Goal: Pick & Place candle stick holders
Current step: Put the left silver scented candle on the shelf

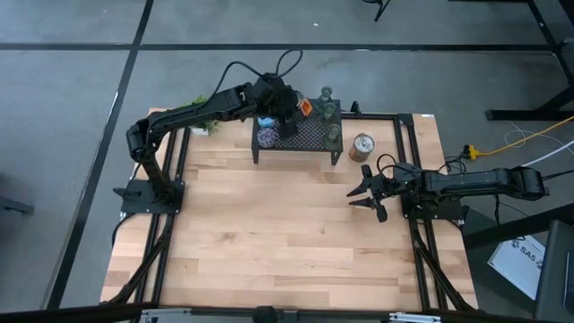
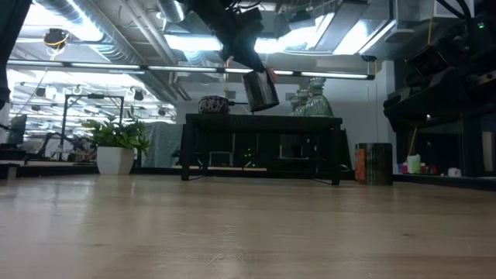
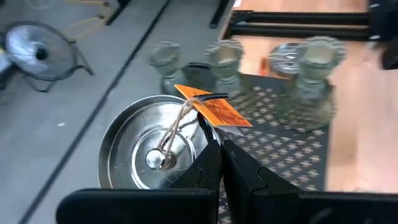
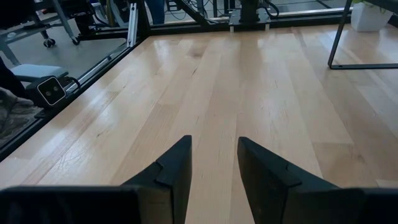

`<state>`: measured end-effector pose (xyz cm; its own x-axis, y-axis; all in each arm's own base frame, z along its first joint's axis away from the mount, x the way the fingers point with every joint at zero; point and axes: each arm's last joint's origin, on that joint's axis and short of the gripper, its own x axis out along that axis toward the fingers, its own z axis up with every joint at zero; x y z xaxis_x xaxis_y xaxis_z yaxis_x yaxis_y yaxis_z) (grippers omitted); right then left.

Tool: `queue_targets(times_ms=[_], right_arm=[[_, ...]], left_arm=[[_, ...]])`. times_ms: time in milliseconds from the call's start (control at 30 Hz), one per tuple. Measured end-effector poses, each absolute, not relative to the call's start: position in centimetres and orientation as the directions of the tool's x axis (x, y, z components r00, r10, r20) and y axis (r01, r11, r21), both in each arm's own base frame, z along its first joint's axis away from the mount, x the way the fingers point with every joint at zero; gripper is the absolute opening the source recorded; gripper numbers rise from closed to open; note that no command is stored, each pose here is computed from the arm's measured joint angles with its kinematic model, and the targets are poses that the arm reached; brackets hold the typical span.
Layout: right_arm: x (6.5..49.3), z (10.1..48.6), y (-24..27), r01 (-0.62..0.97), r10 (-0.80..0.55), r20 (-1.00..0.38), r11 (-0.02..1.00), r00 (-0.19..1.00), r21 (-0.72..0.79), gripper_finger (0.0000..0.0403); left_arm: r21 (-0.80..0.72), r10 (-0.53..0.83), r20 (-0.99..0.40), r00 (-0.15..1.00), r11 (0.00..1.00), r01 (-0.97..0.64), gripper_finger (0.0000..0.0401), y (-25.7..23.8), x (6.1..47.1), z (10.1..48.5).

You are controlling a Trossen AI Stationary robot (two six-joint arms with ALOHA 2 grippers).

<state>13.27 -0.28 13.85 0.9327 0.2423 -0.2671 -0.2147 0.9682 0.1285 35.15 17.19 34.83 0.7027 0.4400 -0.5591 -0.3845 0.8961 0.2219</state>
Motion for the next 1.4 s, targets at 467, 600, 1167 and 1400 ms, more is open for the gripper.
queue_targets(times_ms=[467, 600, 1167, 1400], right_arm=[[13.3, 13.9, -0.3, -0.215, 0.242, -0.267, 0.968, 0.933, 0.128, 0.0132], [13.3, 13.9, -0.3, -0.215, 0.242, -0.267, 0.968, 0.933, 0.128, 0.0132], [13.3, 13.9, -0.3, -0.214, 0.242, -0.267, 0.968, 0.933, 0.129, 0.0132], [13.3, 13.9, -0.3, -0.215, 0.242, -0.267, 0.968, 0.933, 0.129, 0.0132]], left_arm=[[0.156, 0.391, -0.642, 0.659, 0.909, -0.388, 0.0002, 19.3, 35.6, 38.2], [0.143, 0.368, -0.705, 0.606, 0.911, -0.387, 0.0002, 20.2, 36.0, 37.9], [0.158, 0.327, -0.760, 0.561, 0.931, -0.328, 0.0002, 20.0, 38.8, 34.6], [0.178, 0.336, -0.745, 0.576, 0.933, -0.314, 0.0002, 20.1, 38.9, 34.7]])
